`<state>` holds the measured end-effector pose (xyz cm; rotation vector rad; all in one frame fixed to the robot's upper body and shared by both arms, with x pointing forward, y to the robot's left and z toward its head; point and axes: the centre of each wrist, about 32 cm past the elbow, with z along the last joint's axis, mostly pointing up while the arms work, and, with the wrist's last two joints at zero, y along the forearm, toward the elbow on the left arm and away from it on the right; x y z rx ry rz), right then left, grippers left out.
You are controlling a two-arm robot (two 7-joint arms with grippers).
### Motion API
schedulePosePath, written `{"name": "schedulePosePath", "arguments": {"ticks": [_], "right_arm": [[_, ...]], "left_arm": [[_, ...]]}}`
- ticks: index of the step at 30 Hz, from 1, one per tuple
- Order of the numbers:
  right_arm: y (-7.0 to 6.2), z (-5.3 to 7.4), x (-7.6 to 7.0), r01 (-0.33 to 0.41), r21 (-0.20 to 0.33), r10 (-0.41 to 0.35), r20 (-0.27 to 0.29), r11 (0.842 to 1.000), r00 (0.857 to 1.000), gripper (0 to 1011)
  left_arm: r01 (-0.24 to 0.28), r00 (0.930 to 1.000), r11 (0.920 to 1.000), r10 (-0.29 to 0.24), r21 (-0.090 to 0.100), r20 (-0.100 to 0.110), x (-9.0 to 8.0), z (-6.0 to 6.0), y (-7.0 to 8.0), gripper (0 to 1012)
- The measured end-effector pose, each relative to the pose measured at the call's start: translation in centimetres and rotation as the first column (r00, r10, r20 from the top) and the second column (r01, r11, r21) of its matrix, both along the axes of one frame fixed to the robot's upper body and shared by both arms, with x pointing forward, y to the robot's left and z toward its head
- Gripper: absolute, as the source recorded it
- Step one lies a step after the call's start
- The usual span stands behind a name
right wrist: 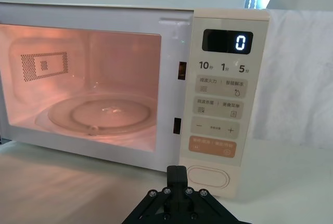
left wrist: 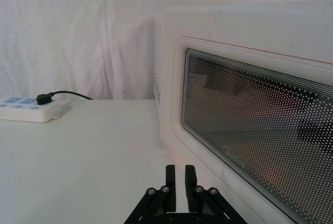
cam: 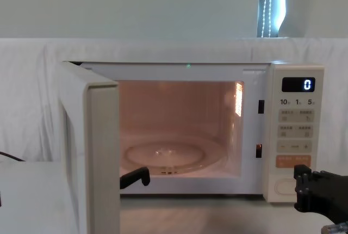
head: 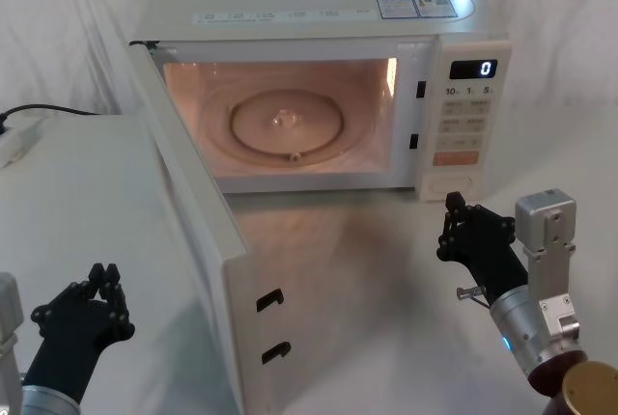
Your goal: Press the button to open the microwave door with one hand; close the microwave door with the other hand.
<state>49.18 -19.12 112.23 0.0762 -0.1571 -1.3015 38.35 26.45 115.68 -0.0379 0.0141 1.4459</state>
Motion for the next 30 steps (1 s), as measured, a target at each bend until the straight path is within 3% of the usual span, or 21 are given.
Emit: {"name": "schedulePosePath", "arguments": {"ticks": [5, 13, 16, 17, 20, 21, 23, 24, 25, 30], "right_arm": [[0.0, 0.0, 0.0, 0.000, 0.000, 0.000, 0.000, 1.000, 1.000, 0], [0.0, 0.0, 0.0, 0.000, 0.000, 0.000, 0.000, 1.000, 1.000, 0], [0.0, 0.0, 0.0, 0.000, 0.000, 0.000, 0.000, 1.000, 1.000, 0], [0.0, 0.0, 0.0, 0.000, 0.000, 0.000, 0.000, 1.000, 1.000, 0], [0.0, 0.0, 0.0, 0.000, 0.000, 0.000, 0.000, 1.000, 1.000, 0], [0.0, 0.0, 0.0, 0.000, 0.000, 0.000, 0.000, 1.000, 1.000, 0], [0.0, 0.0, 0.0, 0.000, 0.000, 0.000, 0.000, 1.000, 1.000, 0], [0.0, 0.0, 0.0, 0.000, 0.000, 0.000, 0.000, 1.000, 1.000, 0], [0.0, 0.0, 0.0, 0.000, 0.000, 0.000, 0.000, 1.000, 1.000, 0], [0.0, 0.0, 0.0, 0.000, 0.000, 0.000, 0.000, 1.000, 1.000, 0]], "left_arm": [[0.000, 1.0000, 1.0000, 0.000, 0.000, 0.000, 0.0, 0.0, 0.0, 0], [0.000, 1.0000, 1.0000, 0.000, 0.001, 0.002, 0.0, 0.0, 0.0, 0], [0.003, 0.9997, 0.9999, -0.003, 0.010, 0.026, -0.1, 0.0, 0.0, 0], [0.006, 0.9988, 0.9998, -0.007, 0.019, 0.048, -0.2, 0.1, 0.0, 0], [0.013, 0.9972, 0.9995, -0.015, 0.028, 0.073, -0.2, 0.2, 0.0, 0], [0.017, 0.9958, 0.9994, -0.020, 0.031, 0.090, -0.3, 0.3, 0.0, 0], [0.023, 0.9932, 0.9992, -0.026, 0.032, 0.114, -0.3, 0.7, 0.0, 0], [0.023, 0.9932, 0.9992, -0.026, 0.032, 0.114, -0.3, 0.7, 0.0, 0], [0.027, 0.9910, 0.9992, -0.031, 0.030, 0.130, -0.3, 1.1, 0.0, 0], [0.051, 0.9840, 0.9984, -0.054, 0.026, 0.170, -0.6, 2.4, 0.0, 0]]}}
